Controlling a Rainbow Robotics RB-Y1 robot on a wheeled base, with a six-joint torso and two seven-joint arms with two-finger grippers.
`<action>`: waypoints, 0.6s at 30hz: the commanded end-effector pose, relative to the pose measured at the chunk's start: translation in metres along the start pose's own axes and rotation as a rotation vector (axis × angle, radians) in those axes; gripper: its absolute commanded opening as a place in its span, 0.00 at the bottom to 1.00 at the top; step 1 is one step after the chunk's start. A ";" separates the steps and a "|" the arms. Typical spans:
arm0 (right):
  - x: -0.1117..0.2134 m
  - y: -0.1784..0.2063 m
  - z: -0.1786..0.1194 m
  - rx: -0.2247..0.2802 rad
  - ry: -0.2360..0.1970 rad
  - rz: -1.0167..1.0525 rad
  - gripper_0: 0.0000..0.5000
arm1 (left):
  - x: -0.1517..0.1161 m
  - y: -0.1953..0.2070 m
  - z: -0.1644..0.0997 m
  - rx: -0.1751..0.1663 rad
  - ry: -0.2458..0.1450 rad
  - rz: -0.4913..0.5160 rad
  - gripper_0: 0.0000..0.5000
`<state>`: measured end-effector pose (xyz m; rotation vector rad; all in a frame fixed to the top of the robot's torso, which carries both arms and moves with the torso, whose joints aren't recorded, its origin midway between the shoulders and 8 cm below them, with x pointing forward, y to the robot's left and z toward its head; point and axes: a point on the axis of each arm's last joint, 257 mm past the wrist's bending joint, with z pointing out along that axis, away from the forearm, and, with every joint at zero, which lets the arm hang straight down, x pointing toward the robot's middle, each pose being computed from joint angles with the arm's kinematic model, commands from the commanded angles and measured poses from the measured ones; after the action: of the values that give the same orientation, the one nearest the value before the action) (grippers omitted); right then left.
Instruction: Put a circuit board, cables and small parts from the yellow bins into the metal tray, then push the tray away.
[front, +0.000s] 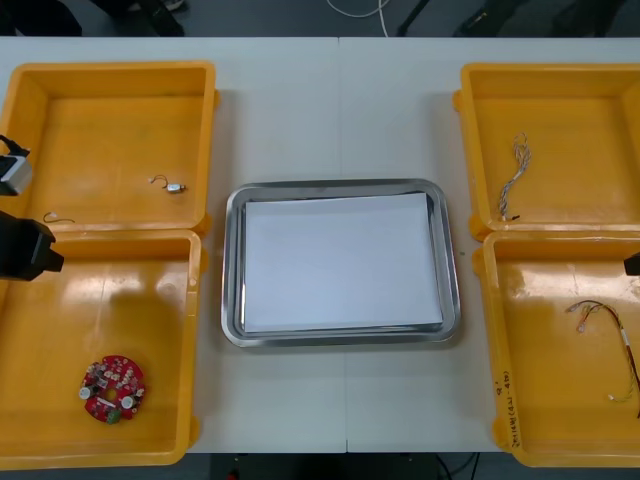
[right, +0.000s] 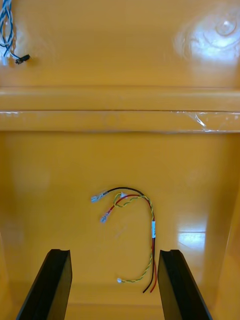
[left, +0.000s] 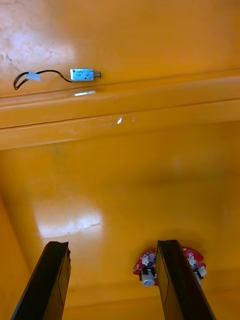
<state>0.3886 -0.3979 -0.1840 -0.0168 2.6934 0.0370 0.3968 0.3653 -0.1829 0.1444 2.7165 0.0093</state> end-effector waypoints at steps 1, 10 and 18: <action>0.004 -0.015 -0.004 0.032 -0.031 -0.050 1.00 | 0.013 -0.001 -0.009 -0.046 0.022 0.055 1.00; 0.027 -0.027 0.013 0.036 -0.018 -0.053 1.00 | 0.040 -0.024 -0.016 -0.004 0.061 0.182 1.00; 0.034 -0.040 0.022 0.037 -0.007 -0.033 1.00 | 0.069 -0.040 -0.025 -0.006 0.073 0.283 1.00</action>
<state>0.3647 -0.4138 -0.2314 -0.0231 2.7059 0.0496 0.3417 0.3295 -0.1867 0.4885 2.7201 0.0503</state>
